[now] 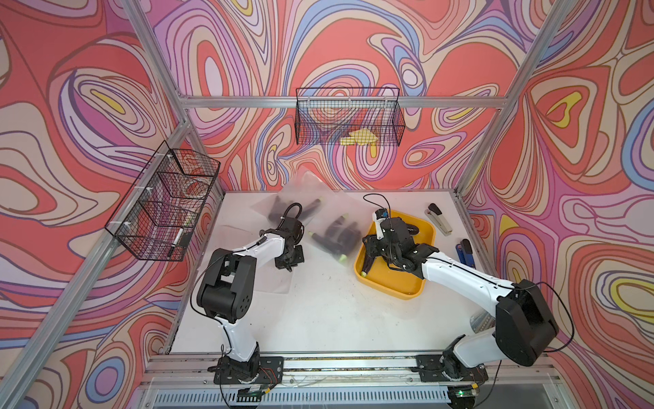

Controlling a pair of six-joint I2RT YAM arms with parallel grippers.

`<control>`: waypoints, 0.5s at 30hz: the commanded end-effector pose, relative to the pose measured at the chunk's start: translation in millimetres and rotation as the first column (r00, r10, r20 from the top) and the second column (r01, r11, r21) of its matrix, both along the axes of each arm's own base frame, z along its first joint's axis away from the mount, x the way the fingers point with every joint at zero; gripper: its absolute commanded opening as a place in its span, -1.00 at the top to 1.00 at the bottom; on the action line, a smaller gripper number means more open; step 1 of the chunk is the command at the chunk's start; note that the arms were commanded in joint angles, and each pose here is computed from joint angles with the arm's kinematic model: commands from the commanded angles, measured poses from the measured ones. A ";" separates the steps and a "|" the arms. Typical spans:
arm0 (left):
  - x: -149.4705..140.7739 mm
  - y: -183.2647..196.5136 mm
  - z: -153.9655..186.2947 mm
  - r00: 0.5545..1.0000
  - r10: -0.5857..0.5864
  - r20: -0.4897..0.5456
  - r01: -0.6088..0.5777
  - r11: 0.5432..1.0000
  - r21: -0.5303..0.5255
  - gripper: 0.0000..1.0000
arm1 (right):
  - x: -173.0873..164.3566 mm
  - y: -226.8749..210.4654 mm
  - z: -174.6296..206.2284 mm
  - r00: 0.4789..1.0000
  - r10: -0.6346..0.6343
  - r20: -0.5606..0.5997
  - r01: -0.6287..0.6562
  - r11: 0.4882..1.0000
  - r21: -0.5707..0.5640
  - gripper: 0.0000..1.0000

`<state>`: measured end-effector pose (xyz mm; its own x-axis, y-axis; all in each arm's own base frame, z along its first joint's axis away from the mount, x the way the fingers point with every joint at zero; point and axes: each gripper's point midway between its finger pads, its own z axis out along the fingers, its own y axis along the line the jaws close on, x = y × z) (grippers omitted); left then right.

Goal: Place the eggplant in a zip-top bag and seal the zipper
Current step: Open the zipper of the food storage bag at the center of the board.

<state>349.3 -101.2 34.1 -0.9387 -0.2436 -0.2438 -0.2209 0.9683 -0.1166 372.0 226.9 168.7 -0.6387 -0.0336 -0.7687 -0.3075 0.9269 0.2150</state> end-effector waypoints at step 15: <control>-54.3 -60.7 83.6 0.987 0.033 0.154 0.024 0.936 -0.351 1.00 | -49.9 147.1 26.6 0.943 0.328 0.054 -0.325 0.875 0.360 0.13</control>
<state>293.8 -151.1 112.3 -0.9029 -0.3022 -0.3058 -0.1610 0.8972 -0.4113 332.7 348.2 190.7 -0.6278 -0.0246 -0.7780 -0.5557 0.7140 0.4259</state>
